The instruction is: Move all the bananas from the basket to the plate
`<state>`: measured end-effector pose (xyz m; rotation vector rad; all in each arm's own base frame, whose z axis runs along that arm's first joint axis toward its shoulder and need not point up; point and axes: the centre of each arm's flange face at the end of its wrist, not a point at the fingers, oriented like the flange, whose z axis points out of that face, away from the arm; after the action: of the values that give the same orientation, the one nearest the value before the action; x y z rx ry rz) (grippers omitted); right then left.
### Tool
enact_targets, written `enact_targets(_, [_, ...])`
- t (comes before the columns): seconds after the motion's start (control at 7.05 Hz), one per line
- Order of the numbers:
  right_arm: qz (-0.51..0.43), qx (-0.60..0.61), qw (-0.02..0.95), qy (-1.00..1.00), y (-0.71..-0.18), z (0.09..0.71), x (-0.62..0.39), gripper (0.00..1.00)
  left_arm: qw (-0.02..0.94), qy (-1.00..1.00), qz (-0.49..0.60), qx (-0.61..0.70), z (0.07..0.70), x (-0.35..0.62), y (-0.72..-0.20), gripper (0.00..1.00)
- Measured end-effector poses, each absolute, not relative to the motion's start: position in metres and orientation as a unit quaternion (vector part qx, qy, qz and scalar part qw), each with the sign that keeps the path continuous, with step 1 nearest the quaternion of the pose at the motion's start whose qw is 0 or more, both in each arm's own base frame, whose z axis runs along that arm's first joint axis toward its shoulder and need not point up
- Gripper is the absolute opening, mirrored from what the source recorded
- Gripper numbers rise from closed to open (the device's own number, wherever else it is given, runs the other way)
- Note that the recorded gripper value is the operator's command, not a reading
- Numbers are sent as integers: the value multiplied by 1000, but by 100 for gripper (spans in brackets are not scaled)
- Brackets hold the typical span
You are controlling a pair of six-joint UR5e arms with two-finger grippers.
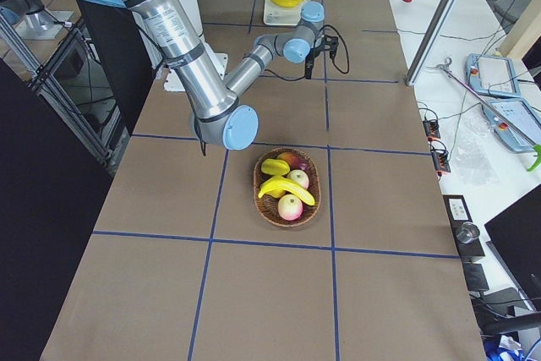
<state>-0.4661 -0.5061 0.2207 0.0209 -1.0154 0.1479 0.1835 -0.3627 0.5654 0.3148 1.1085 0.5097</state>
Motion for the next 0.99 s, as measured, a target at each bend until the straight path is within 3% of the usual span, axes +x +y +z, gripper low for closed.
enact_targets(0.99, [70,9,872,-485,-505,224,-467,100,826,529,184,67,577,214,-351,20])
